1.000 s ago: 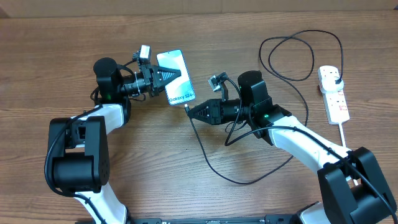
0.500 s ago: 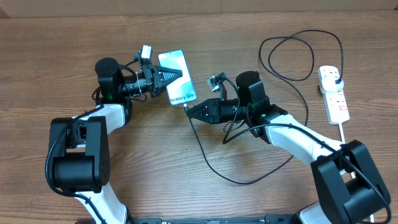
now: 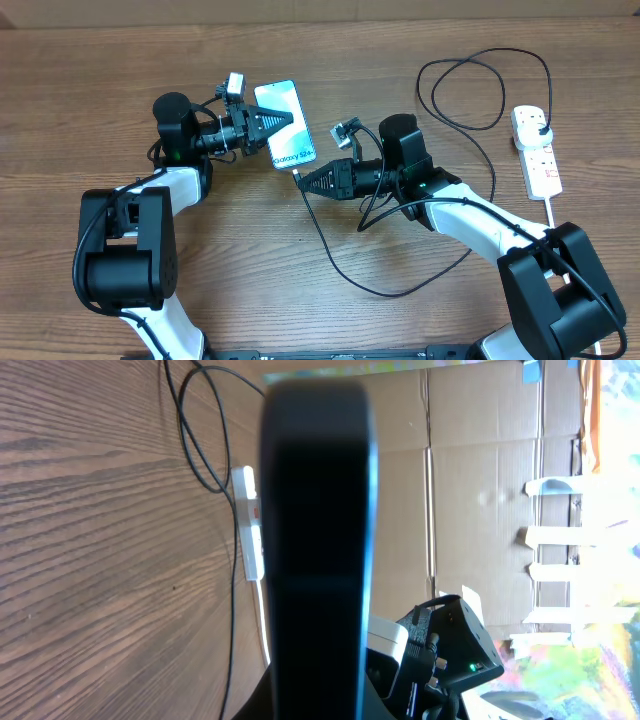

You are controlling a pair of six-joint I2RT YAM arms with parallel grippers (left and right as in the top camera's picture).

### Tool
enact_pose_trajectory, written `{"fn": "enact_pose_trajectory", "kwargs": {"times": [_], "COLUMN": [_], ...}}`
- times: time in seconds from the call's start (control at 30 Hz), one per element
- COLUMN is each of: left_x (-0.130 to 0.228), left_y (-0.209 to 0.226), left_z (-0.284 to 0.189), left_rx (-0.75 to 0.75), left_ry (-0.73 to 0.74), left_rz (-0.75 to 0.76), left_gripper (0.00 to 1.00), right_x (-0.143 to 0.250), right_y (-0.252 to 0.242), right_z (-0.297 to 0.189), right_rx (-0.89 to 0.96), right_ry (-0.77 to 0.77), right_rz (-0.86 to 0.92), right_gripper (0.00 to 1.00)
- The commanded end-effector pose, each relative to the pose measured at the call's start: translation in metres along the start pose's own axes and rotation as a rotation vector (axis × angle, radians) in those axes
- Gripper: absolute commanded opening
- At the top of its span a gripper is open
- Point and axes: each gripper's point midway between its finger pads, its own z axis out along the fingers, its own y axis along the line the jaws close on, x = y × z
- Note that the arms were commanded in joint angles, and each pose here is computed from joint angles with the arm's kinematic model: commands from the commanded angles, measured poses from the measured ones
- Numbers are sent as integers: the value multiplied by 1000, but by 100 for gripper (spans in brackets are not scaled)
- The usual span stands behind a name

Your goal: Plug charger to phone and switch on socket

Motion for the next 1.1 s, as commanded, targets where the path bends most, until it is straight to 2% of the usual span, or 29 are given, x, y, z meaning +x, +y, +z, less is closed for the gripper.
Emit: {"fn": "enact_pose_trajectory", "kwargs": {"times": [0.0,1.07], "left_x": [-3,-3], "left_y": [-7,-7], "left_z": [4,4], "left_rx": [8,8], "left_ry": [2,3], "left_rz": [32,39], "left_gripper": [4,4], "right_x": [1,-11], "right_y": [-3,-10], "right_z": [0,-3], "right_rx": [0,43], "right_ry": [1,-59], "right_rz": [5,14], "right_gripper": [4,4]}}
